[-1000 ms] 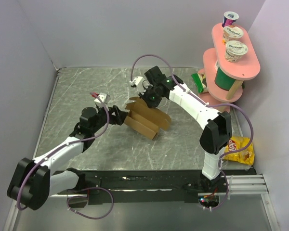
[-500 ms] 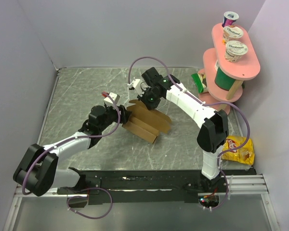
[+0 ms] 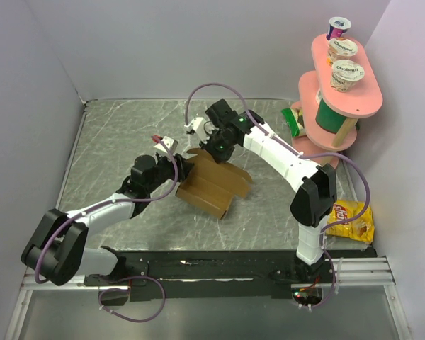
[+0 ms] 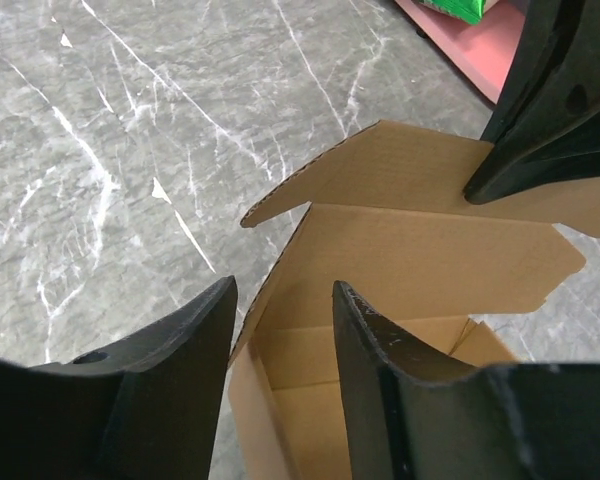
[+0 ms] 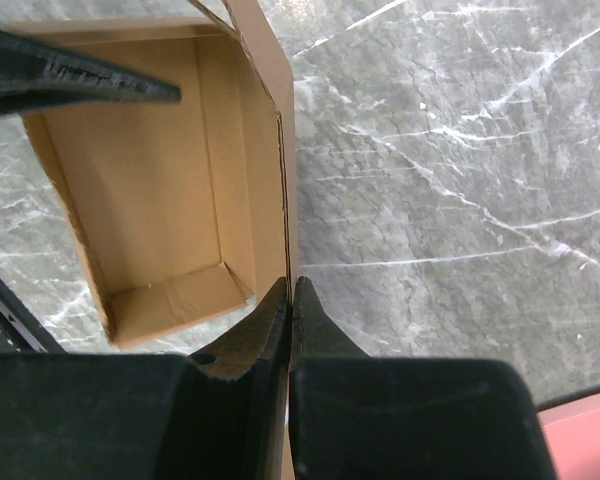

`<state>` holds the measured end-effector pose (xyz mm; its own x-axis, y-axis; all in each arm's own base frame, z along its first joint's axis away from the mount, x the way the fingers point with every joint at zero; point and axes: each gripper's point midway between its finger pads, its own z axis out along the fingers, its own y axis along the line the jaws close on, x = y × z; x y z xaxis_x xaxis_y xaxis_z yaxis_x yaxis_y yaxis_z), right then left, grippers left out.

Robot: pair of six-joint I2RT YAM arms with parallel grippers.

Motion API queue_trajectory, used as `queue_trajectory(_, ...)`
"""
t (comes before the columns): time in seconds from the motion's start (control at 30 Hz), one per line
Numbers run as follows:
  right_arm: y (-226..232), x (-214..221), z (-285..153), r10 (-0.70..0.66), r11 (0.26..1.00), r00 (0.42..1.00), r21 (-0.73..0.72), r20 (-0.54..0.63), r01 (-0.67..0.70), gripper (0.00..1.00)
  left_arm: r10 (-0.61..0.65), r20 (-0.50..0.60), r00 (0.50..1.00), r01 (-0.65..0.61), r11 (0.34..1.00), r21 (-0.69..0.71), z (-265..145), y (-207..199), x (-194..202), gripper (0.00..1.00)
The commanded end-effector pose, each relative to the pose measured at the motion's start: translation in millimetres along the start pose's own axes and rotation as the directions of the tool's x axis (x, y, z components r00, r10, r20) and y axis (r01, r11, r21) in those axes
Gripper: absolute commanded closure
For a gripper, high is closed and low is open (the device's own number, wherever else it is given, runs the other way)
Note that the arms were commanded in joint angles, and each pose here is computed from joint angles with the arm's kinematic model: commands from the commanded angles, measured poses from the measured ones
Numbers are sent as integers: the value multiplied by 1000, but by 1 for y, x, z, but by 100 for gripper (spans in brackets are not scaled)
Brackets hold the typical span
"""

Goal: Fold the paper box

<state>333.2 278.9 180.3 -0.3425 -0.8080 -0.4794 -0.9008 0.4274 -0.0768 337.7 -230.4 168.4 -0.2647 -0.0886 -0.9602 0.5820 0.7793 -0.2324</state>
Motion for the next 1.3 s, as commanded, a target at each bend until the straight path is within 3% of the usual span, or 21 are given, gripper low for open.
queue_trajectory(0.0, 0, -23, -40, -21, 999, 995, 46, 99, 17, 100, -13, 74, 997, 9, 999, 44, 5, -10, -23, 52)
queue_trajectory(0.17, -3, -27, -45, 1, 997, 993, 79, 115, -10, 100, -39, 67, 997, 37, 999, 23, 7, -7, -21, 60)
queue_trajectory(0.33, -4, -37, -47, 28, 991, 989, 124, 143, -46, 100, -68, 54, 996, 68, 998, -2, 12, -8, -17, 76)
queue_trajectory(0.67, 10, -52, -41, 75, 991, 980, 97, 182, -94, 94, -139, 71, 988, 146, 984, -105, 17, 5, -8, 80)
queue_trajectory(0.8, 16, -59, -44, 110, 989, 970, 69, 215, -127, 91, -161, 81, 984, 169, 981, -97, 19, 3, -7, 90)
queue_trajectory(0.9, 17, -63, -44, 149, 983, 959, 64, 243, -169, 66, -177, 86, 980, 187, 973, -135, 20, 9, -3, 94)
queue_trajectory(0.93, 17, -65, -49, 153, 982, 953, 69, 261, -177, 48, -171, 83, 982, 182, 973, -143, 20, 11, -1, 99)
queue_trajectory(1.0, 10, -66, -59, 180, 970, 936, 104, 302, -220, 33, -138, 80, 987, 149, 975, -166, 18, 16, 3, 99)
queue_trajectory(1.03, 8, -65, -64, 191, 965, 929, 114, 318, -237, 21, -121, 80, 989, 133, 977, -167, 15, 18, 6, 99)
queue_trajectory(1.17, -4, -52, -91, 286, 936, 860, 70, 424, -345, 3, -47, 79, 996, 61, 982, -180, 4, 21, 5, 99)
queue_trajectory(1.23, -11, -54, -130, 309, 926, 766, 6, 564, -378, 0, -32, 73, 997, 46, 979, -197, 2, 24, 4, 99)
queue_trajectory(1.27, -8, -33, -114, 341, 916, 768, -9, 543, -400, 0, -31, 58, 998, 42, 977, -208, 0, 26, 7, 99)
